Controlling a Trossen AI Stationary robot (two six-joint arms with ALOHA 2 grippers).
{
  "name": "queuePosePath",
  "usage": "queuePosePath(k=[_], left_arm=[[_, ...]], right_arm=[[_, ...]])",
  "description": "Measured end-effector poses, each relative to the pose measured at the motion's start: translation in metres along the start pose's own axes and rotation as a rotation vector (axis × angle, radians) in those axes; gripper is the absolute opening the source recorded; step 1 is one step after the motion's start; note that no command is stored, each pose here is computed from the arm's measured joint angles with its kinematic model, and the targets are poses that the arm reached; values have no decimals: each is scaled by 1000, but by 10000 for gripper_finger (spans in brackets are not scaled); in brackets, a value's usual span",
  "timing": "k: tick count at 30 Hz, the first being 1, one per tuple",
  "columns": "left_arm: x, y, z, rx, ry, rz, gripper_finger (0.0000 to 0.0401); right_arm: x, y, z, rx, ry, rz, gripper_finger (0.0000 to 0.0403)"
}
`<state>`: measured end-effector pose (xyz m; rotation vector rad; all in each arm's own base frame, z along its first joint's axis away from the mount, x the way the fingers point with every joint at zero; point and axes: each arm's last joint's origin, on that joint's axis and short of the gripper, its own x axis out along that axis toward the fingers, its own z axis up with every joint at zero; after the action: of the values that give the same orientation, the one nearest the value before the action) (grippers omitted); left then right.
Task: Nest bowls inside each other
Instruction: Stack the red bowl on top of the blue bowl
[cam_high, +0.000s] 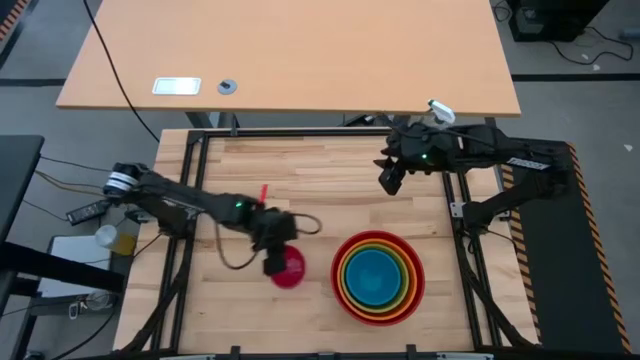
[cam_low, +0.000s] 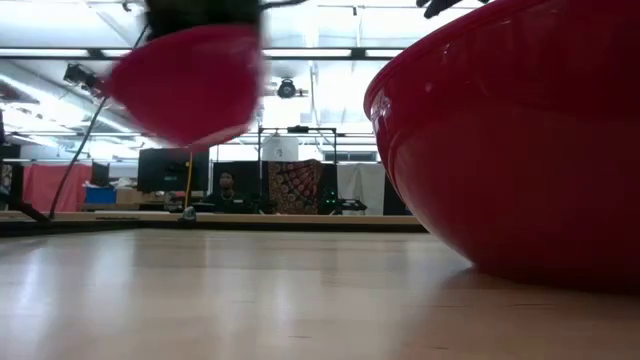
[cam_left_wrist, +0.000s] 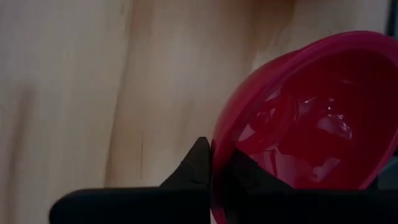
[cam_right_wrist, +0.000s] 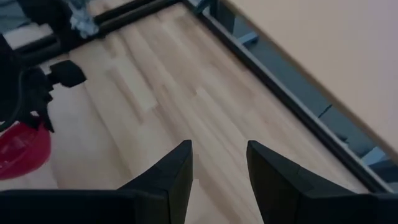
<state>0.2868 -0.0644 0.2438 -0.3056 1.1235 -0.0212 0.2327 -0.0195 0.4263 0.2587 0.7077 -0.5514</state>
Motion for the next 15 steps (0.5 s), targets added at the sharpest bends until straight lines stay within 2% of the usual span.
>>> queuePosePath(k=[6, 8, 12, 15], left_arm=[[-1, -10, 73, 16, -80, -3, 17], [-1, -14, 94, 31, -109, -8, 19], [1, -14, 128, 22, -113, 7, 14], [6, -10, 145, -31, -105, 35, 13]], right_arm=[[1, -2, -9, 17, 109, 5, 159], [-3, -3, -14, 29, 170, 53, 159], [-8, -1, -22, 56, 303, 193, 159], [-2, 5, -32, 95, 334, 157, 159]])
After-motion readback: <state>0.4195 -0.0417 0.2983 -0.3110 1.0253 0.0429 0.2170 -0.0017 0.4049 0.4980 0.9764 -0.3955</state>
